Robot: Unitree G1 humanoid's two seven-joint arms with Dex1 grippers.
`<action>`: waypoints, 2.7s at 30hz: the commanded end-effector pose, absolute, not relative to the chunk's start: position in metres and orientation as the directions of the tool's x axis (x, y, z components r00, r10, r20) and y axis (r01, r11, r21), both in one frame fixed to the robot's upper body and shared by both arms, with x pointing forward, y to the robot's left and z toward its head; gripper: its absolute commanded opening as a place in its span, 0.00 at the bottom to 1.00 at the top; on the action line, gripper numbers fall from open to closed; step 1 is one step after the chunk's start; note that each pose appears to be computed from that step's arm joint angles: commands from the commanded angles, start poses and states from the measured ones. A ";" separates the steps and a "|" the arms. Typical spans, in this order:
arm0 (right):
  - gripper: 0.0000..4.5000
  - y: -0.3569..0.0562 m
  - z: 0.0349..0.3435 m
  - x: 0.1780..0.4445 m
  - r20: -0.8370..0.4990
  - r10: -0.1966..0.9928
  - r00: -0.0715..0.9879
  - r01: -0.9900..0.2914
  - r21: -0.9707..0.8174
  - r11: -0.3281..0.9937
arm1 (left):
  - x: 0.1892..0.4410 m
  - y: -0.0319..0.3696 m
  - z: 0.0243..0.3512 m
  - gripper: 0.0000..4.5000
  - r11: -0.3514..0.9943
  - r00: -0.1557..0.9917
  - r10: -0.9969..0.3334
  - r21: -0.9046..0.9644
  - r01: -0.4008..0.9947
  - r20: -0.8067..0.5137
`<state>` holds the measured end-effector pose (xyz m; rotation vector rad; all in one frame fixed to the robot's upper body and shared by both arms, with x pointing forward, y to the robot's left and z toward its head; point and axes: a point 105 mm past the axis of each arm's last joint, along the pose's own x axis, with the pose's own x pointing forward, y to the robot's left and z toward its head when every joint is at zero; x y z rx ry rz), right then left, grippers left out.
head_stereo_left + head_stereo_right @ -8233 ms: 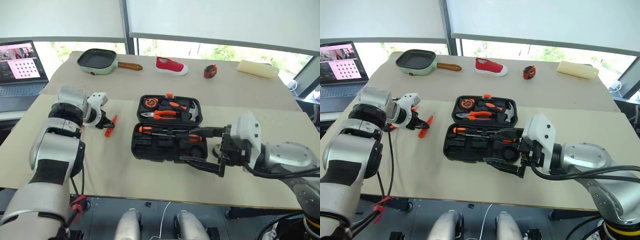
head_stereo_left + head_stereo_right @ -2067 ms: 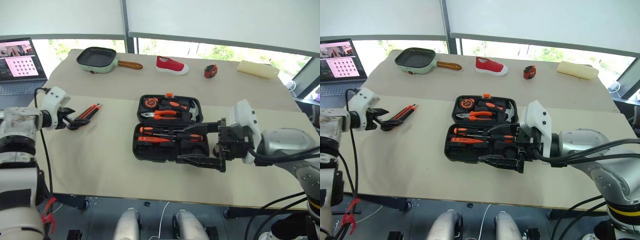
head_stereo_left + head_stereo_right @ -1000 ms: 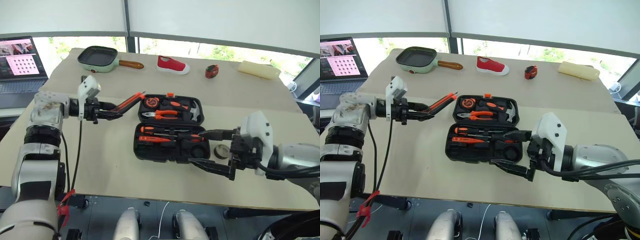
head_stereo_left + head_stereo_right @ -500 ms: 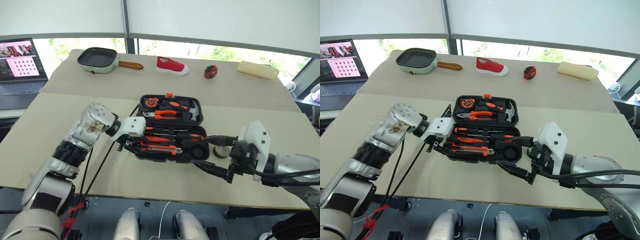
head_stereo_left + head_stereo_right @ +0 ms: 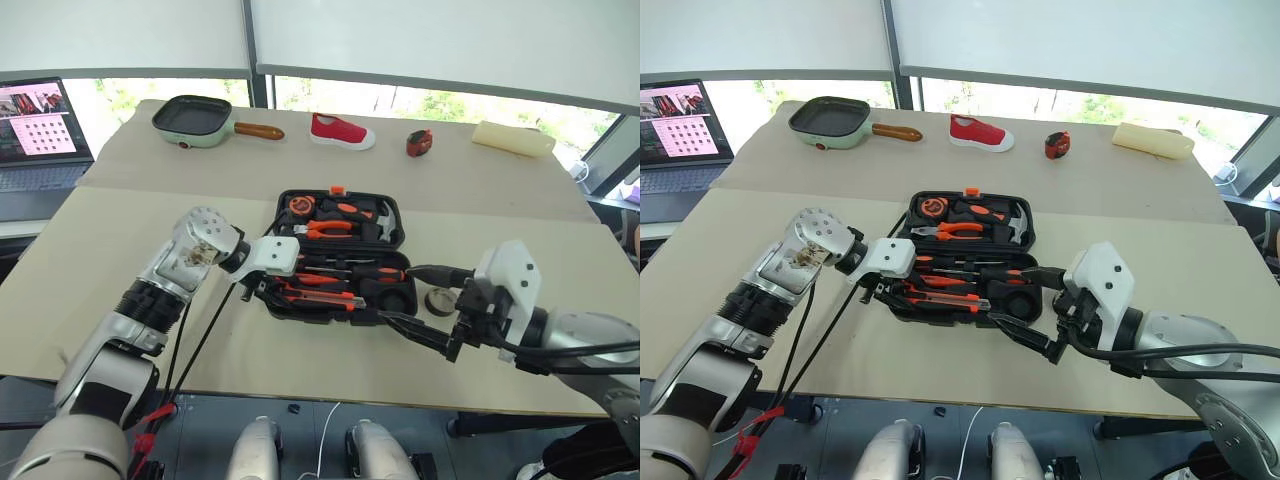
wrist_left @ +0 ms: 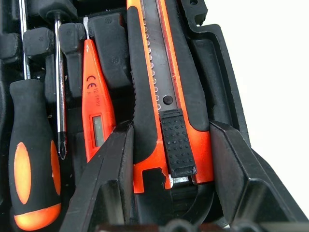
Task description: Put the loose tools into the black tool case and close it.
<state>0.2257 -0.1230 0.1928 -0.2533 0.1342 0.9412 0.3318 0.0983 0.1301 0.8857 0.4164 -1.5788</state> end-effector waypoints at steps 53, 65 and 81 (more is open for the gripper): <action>1.00 -0.127 0.193 0.230 -0.215 0.780 0.588 -0.809 -0.174 0.562 | 0.323 0.117 0.104 0.01 -0.223 0.023 -0.692 0.243 0.944 -0.722; 1.00 -0.129 0.190 0.233 -0.220 0.774 0.594 -0.804 -0.169 0.570 | 0.324 0.075 0.160 0.01 -0.282 -0.039 -0.798 0.316 0.906 -0.601; 1.00 -0.130 0.187 0.229 -0.217 0.757 0.617 -0.787 -0.163 0.595 | 0.327 0.057 0.110 0.01 -0.463 -0.060 -0.660 0.342 0.818 -0.749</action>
